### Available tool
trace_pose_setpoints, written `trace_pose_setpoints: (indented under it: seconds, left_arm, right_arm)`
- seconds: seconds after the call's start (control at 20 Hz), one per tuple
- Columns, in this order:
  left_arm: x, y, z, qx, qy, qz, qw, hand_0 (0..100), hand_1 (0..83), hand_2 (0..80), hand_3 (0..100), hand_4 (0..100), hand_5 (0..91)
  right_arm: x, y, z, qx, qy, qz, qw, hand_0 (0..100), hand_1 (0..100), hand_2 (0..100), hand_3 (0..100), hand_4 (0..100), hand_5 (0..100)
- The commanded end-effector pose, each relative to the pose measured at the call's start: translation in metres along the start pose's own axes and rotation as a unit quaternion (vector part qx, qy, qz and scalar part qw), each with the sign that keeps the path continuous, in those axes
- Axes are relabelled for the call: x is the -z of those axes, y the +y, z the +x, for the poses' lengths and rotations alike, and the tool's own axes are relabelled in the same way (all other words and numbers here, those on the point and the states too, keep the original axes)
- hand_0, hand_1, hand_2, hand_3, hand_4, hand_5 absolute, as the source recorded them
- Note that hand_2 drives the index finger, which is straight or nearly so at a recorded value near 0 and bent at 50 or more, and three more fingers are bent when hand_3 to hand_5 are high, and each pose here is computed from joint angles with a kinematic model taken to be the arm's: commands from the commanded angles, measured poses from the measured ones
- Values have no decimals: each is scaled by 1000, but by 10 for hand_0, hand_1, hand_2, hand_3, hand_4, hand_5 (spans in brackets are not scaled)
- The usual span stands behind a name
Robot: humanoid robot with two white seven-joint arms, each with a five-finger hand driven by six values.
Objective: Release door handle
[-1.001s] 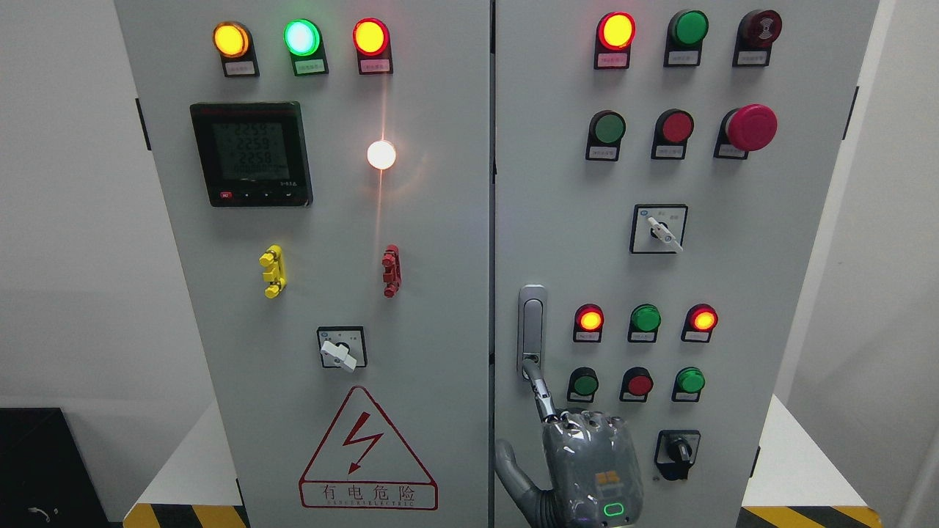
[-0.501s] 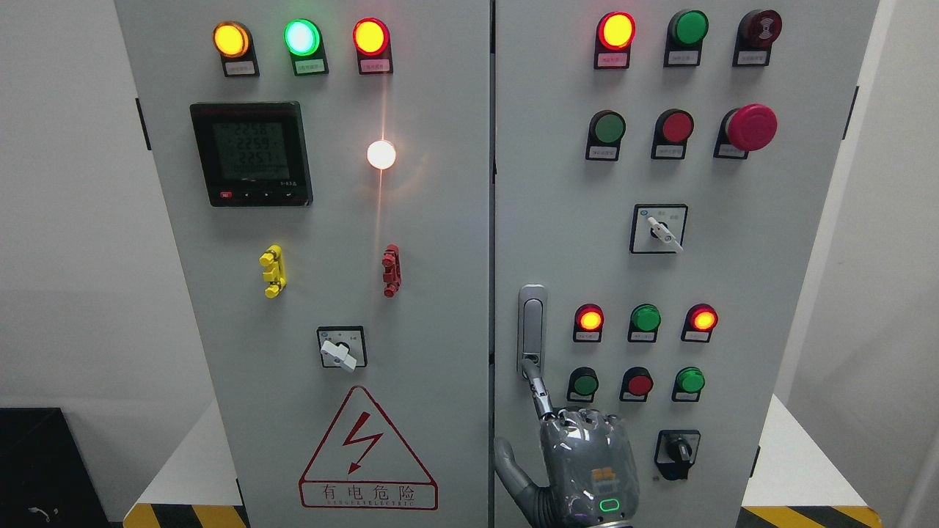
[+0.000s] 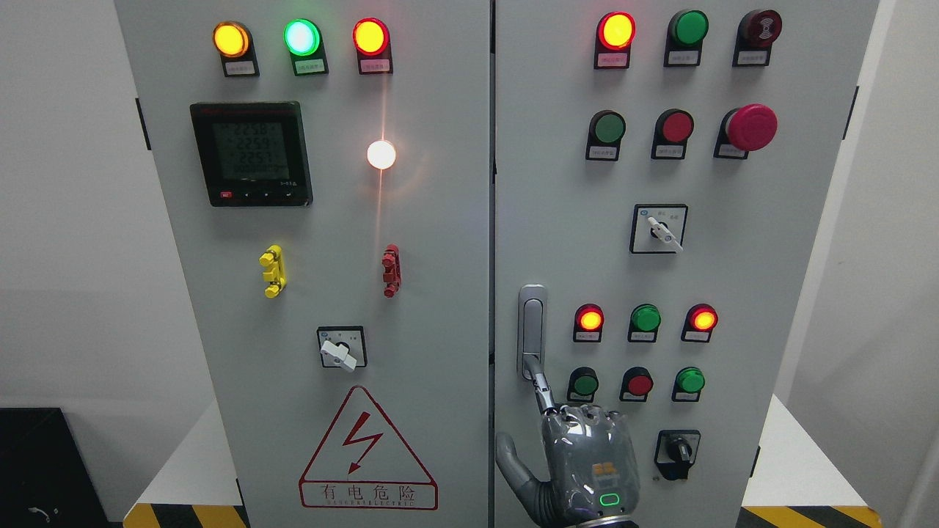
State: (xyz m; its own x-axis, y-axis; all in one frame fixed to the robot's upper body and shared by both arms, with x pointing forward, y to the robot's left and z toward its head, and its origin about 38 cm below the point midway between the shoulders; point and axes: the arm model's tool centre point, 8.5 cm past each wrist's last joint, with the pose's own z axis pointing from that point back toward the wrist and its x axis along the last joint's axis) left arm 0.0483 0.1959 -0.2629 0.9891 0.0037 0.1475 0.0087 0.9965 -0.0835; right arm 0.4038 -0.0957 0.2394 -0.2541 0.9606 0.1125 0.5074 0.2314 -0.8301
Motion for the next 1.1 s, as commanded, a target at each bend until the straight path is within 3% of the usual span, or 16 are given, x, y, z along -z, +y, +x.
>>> trace_pose_setpoints:
  seconds: [0.0, 1.05]
  left_arm:
    - [0, 0, 0, 0, -1, 0, 1000, 120, 556, 0, 0, 0, 0]
    - [0, 0, 0, 0, 0, 0, 1000, 120, 556, 0, 0, 0, 0]
  right_arm:
    - [0, 4, -2, -2, 3, 6, 1000, 477, 303, 0, 1000, 1000, 1000]
    - [-1, 7, -2, -2, 4, 10, 1000, 479, 303, 0, 1000, 1000, 1000]
